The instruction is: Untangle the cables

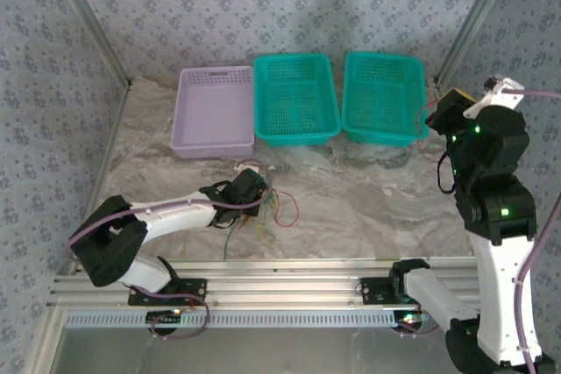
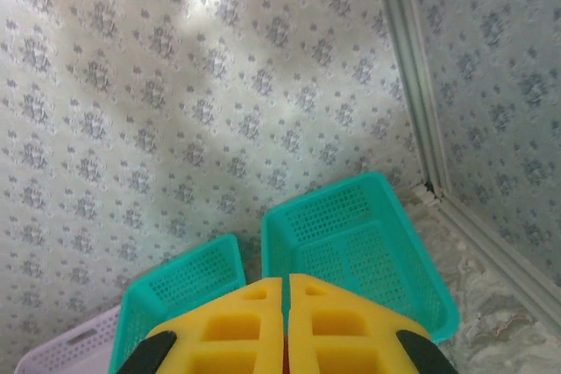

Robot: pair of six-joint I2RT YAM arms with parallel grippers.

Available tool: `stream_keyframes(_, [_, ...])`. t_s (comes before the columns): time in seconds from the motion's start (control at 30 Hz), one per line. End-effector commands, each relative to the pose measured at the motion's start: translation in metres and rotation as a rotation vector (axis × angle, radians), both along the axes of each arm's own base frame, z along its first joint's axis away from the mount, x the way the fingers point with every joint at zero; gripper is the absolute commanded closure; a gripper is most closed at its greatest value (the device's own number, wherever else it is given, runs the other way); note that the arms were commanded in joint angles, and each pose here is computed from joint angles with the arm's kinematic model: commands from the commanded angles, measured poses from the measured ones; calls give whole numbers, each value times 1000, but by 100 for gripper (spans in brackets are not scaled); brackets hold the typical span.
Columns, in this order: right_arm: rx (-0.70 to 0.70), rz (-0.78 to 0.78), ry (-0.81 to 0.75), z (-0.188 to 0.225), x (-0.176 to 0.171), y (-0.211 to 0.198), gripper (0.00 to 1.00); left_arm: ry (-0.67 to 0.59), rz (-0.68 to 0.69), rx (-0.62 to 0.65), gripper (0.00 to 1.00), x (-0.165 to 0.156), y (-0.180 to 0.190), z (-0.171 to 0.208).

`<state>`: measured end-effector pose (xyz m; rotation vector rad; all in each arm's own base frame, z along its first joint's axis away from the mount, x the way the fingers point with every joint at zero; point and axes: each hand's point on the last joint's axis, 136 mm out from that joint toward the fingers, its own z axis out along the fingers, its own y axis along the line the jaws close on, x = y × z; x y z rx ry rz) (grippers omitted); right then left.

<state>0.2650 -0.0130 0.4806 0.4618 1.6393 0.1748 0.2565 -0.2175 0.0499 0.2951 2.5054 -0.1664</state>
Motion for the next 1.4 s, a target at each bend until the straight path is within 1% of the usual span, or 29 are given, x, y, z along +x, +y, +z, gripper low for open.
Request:
stream_keyframes(0.0, [-14, 63, -20, 21, 9, 13, 100, -30, 12, -45, 100, 6, -6, 15])
stream_keyframes(0.13, [-57, 76, -59, 43, 26, 20, 100, -44, 11, -76, 100, 9, -12, 24])
stream_keyframes(0.27, [-99, 88, -72, 60, 50, 29, 100, -47, 1, -105, 100, 10, -18, 31])
stream_keyframes(0.4, [-108, 131, -81, 70, 72, 41, 100, -52, -11, -121, 100, 8, -23, 36])
stream_keyframes(0.47, [-126, 126, -111, 81, 84, 44, 100, -52, -10, -126, 100, 7, -24, 37])
stream_keyframes(0.57, [-175, 124, -117, 91, 100, 47, 100, -49, -12, -132, 100, 6, -25, 37])
stream_keyframes(0.7, [-255, 101, -97, 95, 124, 46, 100, -46, -16, -135, 100, 4, -27, 37])
stream_keyframes(0.8, [-310, 78, -51, 89, 144, 43, 100, -45, -21, -139, 100, 3, -30, 38])
stream_keyframes(1.0, [-334, 18, -31, 68, 188, 21, 100, -43, -36, -140, 100, 1, -38, 38])
stream_keyframes(1.2, [-322, -49, 41, 29, 228, -10, 100, -46, -51, -135, 100, -3, -45, 38])
stream_keyframes(1.37, [-312, -96, 145, -30, 248, -21, 100, -36, -54, -132, 100, -5, -48, 34])
